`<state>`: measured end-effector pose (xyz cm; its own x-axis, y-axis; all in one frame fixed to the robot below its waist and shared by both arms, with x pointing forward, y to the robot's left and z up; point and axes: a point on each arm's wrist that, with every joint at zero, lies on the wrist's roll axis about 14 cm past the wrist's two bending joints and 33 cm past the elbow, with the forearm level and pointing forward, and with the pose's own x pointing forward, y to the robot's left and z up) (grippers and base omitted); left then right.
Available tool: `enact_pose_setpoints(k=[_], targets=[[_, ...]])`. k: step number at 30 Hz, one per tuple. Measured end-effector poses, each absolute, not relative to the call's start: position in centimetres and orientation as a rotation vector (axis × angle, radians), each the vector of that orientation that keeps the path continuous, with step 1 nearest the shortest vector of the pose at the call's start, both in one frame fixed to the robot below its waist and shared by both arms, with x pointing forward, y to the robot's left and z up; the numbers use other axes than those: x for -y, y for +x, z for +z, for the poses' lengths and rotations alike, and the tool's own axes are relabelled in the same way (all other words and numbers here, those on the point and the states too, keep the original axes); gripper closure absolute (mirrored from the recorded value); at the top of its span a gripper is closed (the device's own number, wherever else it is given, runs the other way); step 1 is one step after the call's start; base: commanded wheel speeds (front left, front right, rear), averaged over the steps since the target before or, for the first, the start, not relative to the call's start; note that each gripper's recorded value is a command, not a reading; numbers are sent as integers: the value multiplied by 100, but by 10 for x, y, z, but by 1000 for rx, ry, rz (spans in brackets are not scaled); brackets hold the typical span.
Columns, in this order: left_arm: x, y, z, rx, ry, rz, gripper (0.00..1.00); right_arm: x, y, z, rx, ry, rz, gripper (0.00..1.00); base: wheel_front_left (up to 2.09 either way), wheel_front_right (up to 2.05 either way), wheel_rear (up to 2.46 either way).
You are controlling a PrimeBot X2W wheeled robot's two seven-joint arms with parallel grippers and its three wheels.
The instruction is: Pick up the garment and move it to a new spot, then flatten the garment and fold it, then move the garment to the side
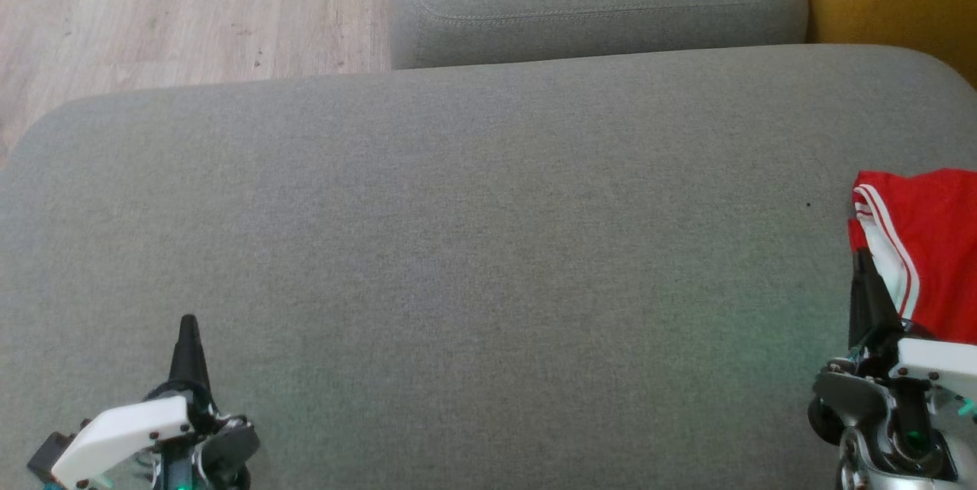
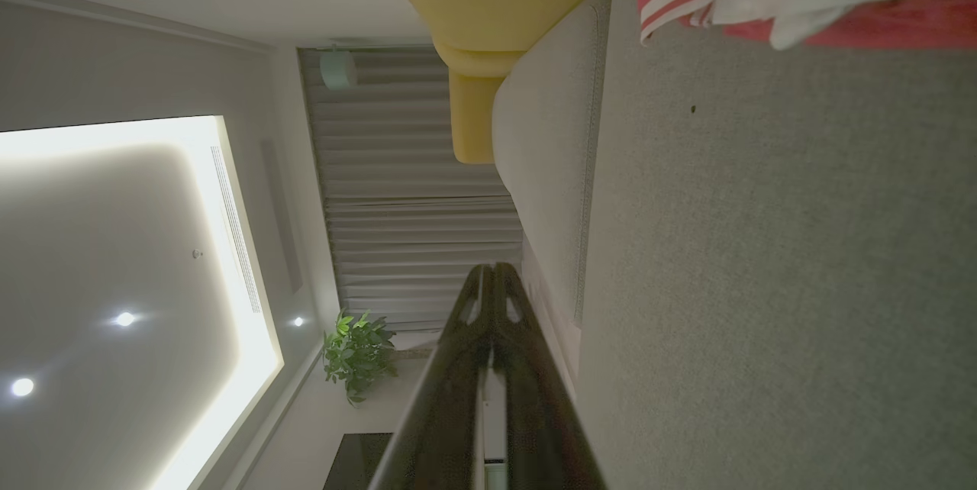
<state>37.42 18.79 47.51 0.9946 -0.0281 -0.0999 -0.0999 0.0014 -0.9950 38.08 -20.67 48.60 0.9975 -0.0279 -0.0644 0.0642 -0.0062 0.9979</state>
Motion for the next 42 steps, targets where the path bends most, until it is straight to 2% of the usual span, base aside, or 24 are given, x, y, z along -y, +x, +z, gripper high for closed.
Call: enact_pose_setpoints(k=[42], targets=[[-188,374,475,-101,-1569,56,100,207,381,486,-29,1575,-73,100,0,0,0]])
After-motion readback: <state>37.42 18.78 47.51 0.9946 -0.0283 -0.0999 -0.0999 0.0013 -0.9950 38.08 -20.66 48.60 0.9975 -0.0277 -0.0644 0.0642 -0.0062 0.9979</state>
